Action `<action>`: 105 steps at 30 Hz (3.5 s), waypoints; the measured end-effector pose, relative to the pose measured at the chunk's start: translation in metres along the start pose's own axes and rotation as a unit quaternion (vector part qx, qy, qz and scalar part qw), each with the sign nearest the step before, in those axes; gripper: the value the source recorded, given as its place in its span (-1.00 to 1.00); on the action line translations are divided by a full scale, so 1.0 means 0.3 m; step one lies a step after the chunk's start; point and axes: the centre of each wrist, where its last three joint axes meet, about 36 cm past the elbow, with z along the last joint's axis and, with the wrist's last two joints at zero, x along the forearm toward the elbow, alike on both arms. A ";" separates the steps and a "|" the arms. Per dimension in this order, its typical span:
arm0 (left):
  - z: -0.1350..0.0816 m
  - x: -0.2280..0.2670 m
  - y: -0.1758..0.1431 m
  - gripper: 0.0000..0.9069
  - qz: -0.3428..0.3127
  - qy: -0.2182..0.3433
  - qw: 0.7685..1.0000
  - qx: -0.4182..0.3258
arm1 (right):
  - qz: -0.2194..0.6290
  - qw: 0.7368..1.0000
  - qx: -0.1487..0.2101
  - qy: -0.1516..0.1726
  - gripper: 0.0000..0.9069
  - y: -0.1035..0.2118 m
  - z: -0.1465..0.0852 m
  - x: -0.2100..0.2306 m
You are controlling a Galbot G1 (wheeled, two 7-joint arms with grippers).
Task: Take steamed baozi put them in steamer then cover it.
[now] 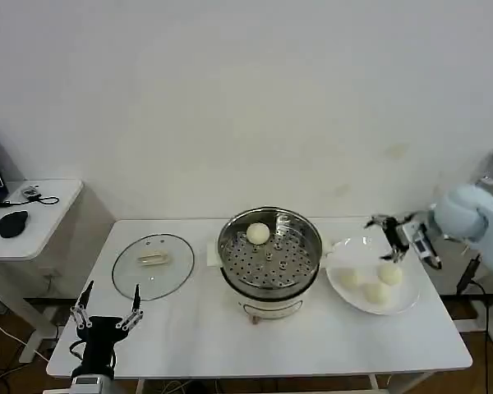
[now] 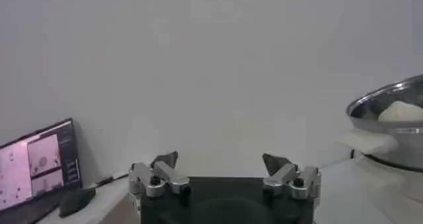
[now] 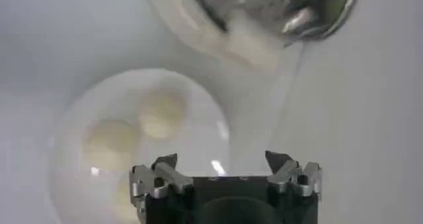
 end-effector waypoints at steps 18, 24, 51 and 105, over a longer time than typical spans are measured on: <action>0.030 -0.003 0.005 1.00 -0.011 0.013 1.000 -0.002 | -0.070 0.997 -0.038 0.001 0.98 -0.051 -0.069 -0.300; 0.031 -0.007 0.004 1.00 -0.012 0.013 1.000 -0.002 | -0.078 0.996 -0.043 0.007 0.89 -0.070 -0.083 -0.354; 0.025 -0.003 0.006 1.00 -0.013 0.012 1.000 -0.002 | -0.066 0.996 -0.050 0.013 0.33 -0.163 -0.060 -0.243; 0.030 -0.037 0.032 1.00 -0.012 0.013 1.000 -0.008 | -0.076 0.987 -0.089 -0.110 0.64 -0.449 -1.050 -0.170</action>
